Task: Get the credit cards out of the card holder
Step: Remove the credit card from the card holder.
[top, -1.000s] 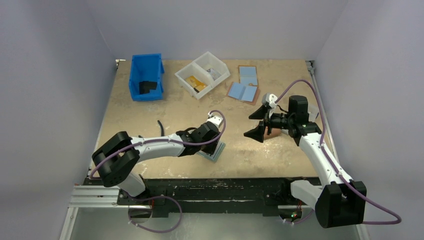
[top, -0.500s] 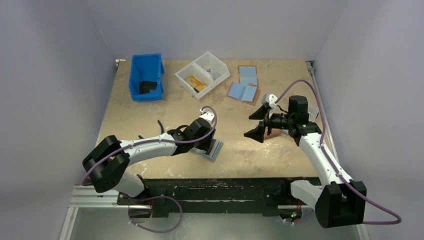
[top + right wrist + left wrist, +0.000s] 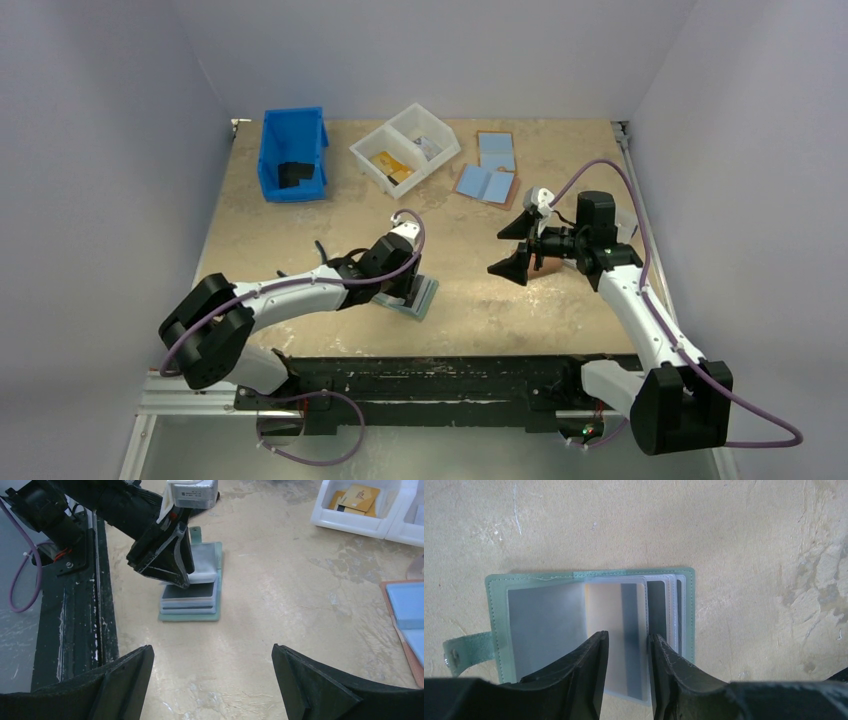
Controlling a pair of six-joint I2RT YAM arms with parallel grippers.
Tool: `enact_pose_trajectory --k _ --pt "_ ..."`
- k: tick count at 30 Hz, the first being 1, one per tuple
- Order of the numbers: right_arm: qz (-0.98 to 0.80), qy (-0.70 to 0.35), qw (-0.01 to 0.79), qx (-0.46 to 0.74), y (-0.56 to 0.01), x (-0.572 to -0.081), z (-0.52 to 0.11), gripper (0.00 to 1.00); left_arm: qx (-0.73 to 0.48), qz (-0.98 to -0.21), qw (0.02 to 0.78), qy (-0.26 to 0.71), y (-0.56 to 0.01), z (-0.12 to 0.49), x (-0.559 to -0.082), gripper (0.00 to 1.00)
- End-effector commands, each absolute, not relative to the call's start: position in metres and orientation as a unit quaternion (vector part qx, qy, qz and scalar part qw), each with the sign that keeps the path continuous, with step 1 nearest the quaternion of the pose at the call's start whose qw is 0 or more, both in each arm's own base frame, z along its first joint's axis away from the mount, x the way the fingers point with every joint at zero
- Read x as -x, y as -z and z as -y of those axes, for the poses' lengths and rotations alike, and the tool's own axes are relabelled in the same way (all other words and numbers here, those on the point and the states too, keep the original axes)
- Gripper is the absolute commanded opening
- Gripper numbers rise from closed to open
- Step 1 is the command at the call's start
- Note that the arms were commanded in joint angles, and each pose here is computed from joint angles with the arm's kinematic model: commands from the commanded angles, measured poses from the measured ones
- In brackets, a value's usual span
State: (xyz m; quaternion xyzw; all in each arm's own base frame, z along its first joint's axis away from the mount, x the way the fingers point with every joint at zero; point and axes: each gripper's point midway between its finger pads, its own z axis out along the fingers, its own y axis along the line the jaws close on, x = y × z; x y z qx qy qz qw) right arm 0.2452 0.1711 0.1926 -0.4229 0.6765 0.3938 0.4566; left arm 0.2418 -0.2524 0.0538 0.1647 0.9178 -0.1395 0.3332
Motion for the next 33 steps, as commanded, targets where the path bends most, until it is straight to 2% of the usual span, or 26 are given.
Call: enact_pose_trajectory --k 1,12,18,28,33 --pt "-0.659 -0.398 0.466 0.435 -0.206 -0.247 -0.173 0.99 -0.15 -0.911 0.353 0.152 -0.069 0.25 -0.247 0.38" --pt "-0.659 -0.399 0.465 0.435 -0.206 -0.246 -0.173 0.99 -0.142 -0.914 0.356 0.134 -0.068 0.241 -0.25 0.37" --pt "-0.659 -0.399 0.465 0.435 -0.206 -0.246 -0.173 0.99 -0.138 -0.917 0.354 0.122 -0.065 0.235 -0.25 0.3" --pt "-0.659 -0.4 0.465 0.435 -0.206 -0.246 -0.173 0.99 -0.132 -0.92 0.354 0.106 -0.064 0.227 -0.251 0.29" --pt "-0.659 -0.4 0.465 0.436 -0.206 -0.246 -0.174 0.99 -0.128 -0.921 0.353 0.102 -0.063 0.224 -0.251 0.24"
